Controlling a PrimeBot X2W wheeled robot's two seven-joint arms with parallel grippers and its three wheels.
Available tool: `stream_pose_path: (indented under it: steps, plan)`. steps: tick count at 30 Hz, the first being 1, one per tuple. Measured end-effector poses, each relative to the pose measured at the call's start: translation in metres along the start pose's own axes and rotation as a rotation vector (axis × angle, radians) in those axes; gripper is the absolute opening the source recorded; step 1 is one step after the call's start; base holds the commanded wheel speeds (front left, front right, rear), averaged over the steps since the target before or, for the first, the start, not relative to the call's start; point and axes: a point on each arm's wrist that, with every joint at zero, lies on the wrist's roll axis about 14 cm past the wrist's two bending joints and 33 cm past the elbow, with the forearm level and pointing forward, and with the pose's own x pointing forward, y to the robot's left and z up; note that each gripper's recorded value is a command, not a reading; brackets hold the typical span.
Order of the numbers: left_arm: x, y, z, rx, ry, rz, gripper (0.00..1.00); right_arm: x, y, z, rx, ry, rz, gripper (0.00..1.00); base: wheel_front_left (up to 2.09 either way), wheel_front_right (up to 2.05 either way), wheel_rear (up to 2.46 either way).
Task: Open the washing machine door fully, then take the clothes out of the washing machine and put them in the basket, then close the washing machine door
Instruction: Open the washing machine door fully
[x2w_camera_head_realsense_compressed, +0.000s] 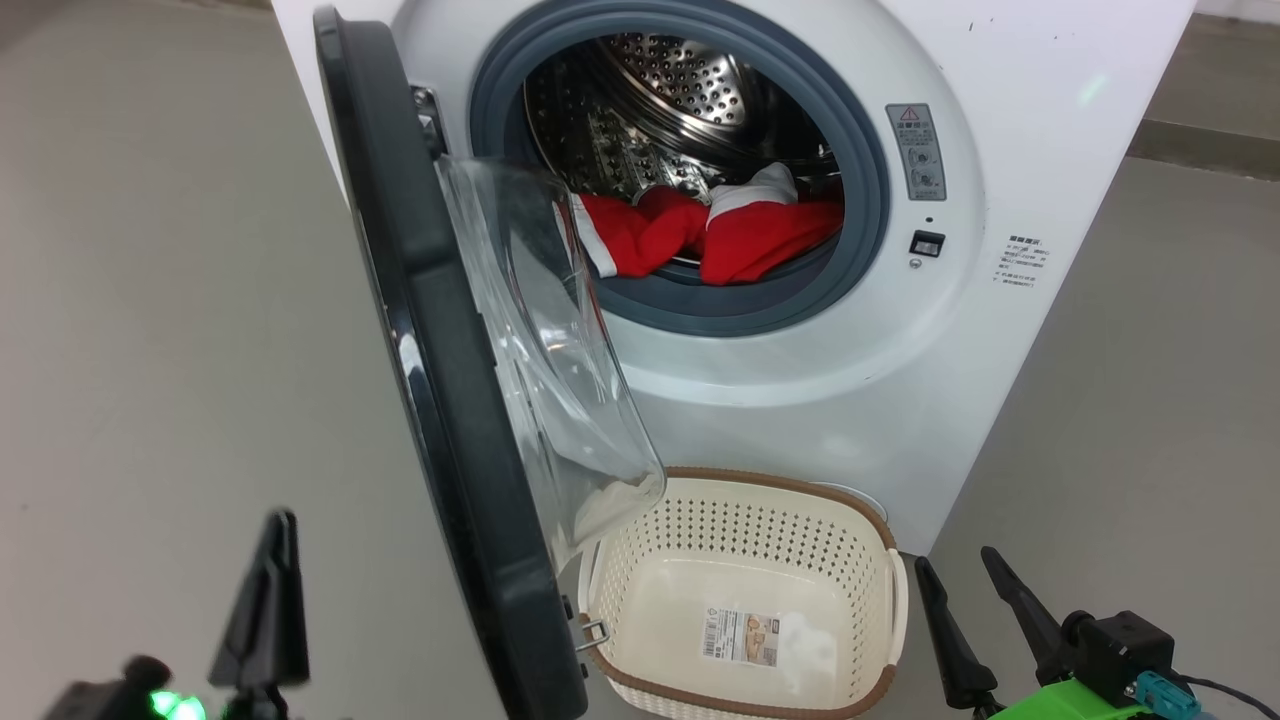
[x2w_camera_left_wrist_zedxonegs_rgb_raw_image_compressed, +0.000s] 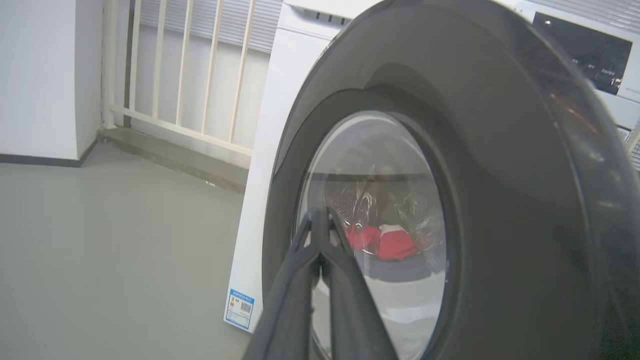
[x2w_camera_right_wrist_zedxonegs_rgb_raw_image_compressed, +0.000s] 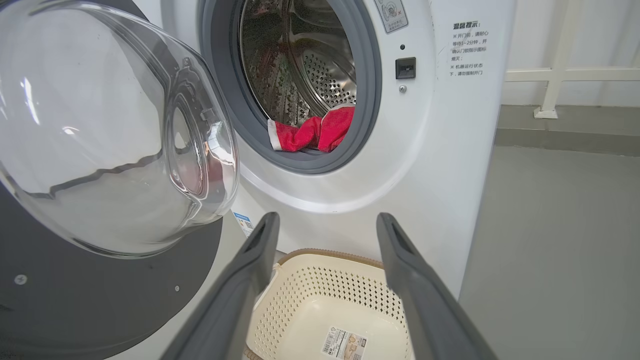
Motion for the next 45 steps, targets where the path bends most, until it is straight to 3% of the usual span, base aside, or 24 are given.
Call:
stream_pose_path:
  steps: [6,8,12,16,23,28,37,45]
  plan:
    - [0.016,-0.044,0.086,-0.016,-0.278,-0.136,0.00,0.000,0.001,0.001,0.000,-0.003,0.003,1.00,0.00,0.00,0.00]
    - [0.012,-0.083,0.099,-0.035,-0.321,-0.256,0.00,-0.001,0.002,0.002,0.000,-0.005,0.004,1.00,0.00,0.00,0.00]
    - [-0.004,-0.137,0.076,-0.042,-0.252,-0.422,0.00,-0.002,0.003,0.003,0.000,-0.009,0.006,1.00,0.00,0.00,0.00]
    - [-0.022,-0.156,0.025,-0.082,-0.083,-0.483,0.00,-0.003,0.003,0.003,0.009,-0.012,0.004,1.00,0.00,0.00,0.00]
    - [-0.038,-0.140,-0.050,-0.100,0.168,-0.427,0.00,-0.003,0.003,0.002,0.019,-0.009,0.004,1.00,0.00,0.00,0.00]
    - [-0.042,-0.127,-0.071,-0.119,0.241,-0.380,0.00,-0.003,0.003,0.000,0.021,-0.005,0.003,1.00,0.00,0.00,0.00]
    - [-0.037,-0.105,-0.074,-0.153,0.250,-0.293,0.00,-0.002,0.005,0.000,0.022,-0.005,0.010,1.00,0.00,0.00,0.00]
    - [-0.033,-0.056,-0.067,-0.102,0.217,-0.126,0.00,0.002,0.009,-0.002,0.024,0.002,0.024,1.00,0.00,0.00,0.00]
